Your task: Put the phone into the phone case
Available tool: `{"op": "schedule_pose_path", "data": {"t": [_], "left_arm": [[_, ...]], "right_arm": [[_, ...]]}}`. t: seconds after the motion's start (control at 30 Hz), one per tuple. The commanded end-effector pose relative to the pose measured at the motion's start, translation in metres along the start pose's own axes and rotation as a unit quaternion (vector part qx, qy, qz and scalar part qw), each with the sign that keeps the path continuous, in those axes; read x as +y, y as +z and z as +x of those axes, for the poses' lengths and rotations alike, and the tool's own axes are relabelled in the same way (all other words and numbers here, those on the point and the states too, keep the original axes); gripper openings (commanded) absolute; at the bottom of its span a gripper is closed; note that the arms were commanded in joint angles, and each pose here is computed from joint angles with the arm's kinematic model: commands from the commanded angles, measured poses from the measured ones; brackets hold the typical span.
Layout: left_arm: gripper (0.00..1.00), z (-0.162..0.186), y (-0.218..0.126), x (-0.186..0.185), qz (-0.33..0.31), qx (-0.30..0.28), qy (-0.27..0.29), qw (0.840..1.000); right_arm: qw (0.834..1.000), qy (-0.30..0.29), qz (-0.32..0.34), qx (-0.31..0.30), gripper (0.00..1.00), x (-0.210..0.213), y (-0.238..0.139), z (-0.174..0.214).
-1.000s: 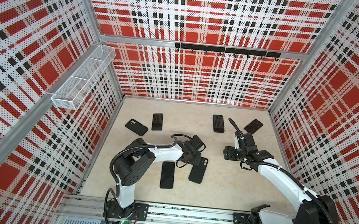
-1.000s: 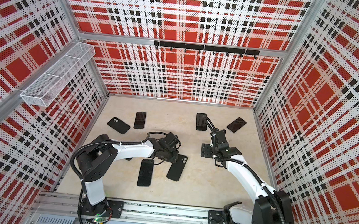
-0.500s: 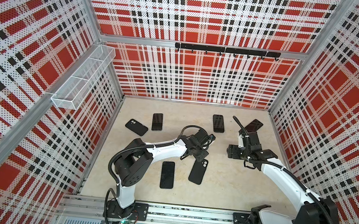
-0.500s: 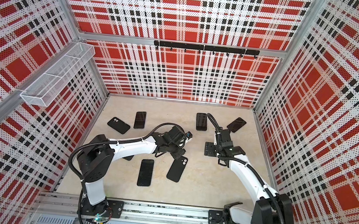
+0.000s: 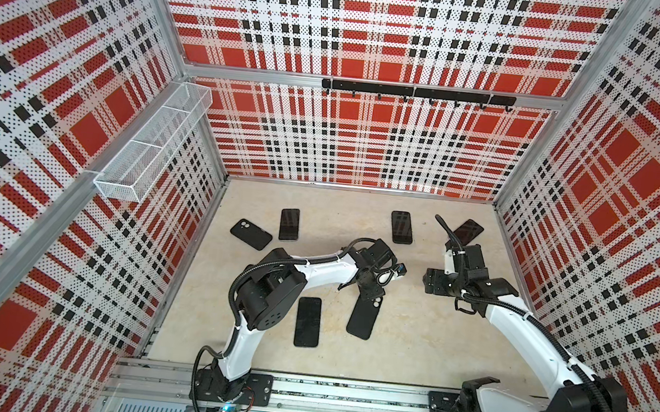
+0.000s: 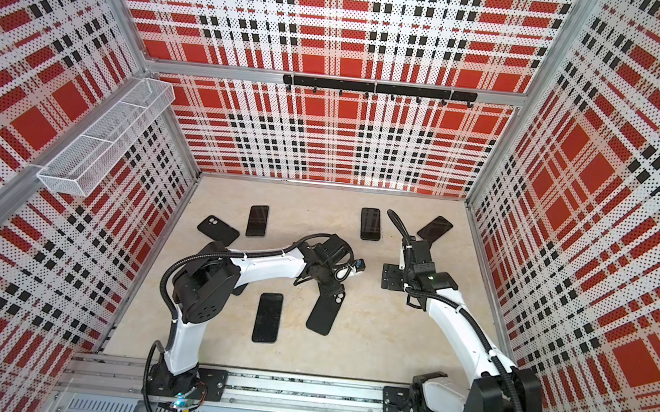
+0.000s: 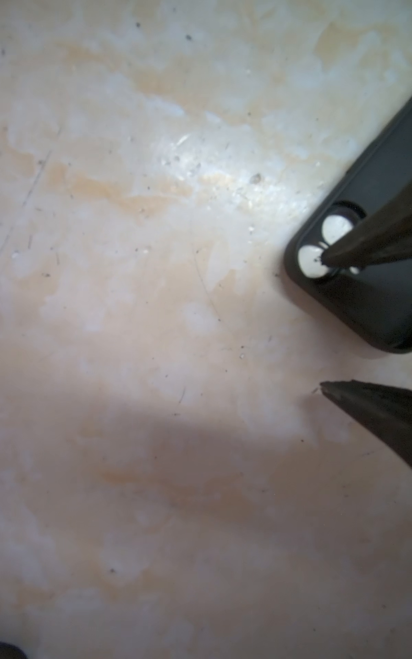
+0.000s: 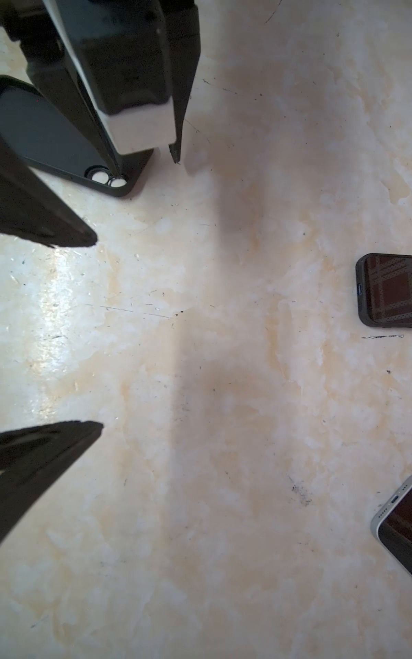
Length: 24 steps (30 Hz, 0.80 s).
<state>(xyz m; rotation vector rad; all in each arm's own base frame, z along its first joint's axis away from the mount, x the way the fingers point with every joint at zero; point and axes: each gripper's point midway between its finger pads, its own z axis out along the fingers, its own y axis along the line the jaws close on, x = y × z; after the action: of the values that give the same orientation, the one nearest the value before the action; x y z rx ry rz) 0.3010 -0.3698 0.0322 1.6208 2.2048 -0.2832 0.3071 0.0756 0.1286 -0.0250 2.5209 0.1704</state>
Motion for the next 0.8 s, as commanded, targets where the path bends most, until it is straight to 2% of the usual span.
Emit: {"op": "schedule_pose_path", "data": {"t": [0.0,0.13,0.3,0.43,0.57,0.63,0.77], "left_arm": [[0.51,0.005,0.007,-0.009,0.037,0.006,0.013,0.999],[0.42,0.011,0.01,-0.005,0.039,0.015,0.003,0.999],[0.22,0.013,0.008,-0.001,0.03,0.02,0.001,0.999],[0.11,0.013,0.008,0.0,0.029,0.025,-0.005,0.999],[0.07,0.009,0.002,0.006,0.019,0.02,-0.025,0.999],[0.04,0.006,-0.004,0.018,0.0,0.014,-0.054,0.998],[0.0,0.009,-0.019,0.053,-0.026,-0.009,-0.166,0.986]], "right_arm": [[1.0,-0.001,0.001,0.0,0.79,-0.003,-0.001,0.001],[1.0,-0.002,0.004,-0.004,0.79,-0.004,-0.003,0.0],[1.0,-0.001,0.006,-0.004,0.79,-0.005,-0.002,0.0],[1.0,0.0,0.004,-0.006,0.79,-0.004,-0.002,-0.001],[1.0,-0.001,0.005,-0.008,0.79,-0.004,-0.002,-0.004],[1.0,-0.001,0.004,-0.01,0.79,-0.004,-0.002,-0.006],[1.0,0.0,-0.001,-0.011,0.79,-0.001,0.001,-0.008]]}}
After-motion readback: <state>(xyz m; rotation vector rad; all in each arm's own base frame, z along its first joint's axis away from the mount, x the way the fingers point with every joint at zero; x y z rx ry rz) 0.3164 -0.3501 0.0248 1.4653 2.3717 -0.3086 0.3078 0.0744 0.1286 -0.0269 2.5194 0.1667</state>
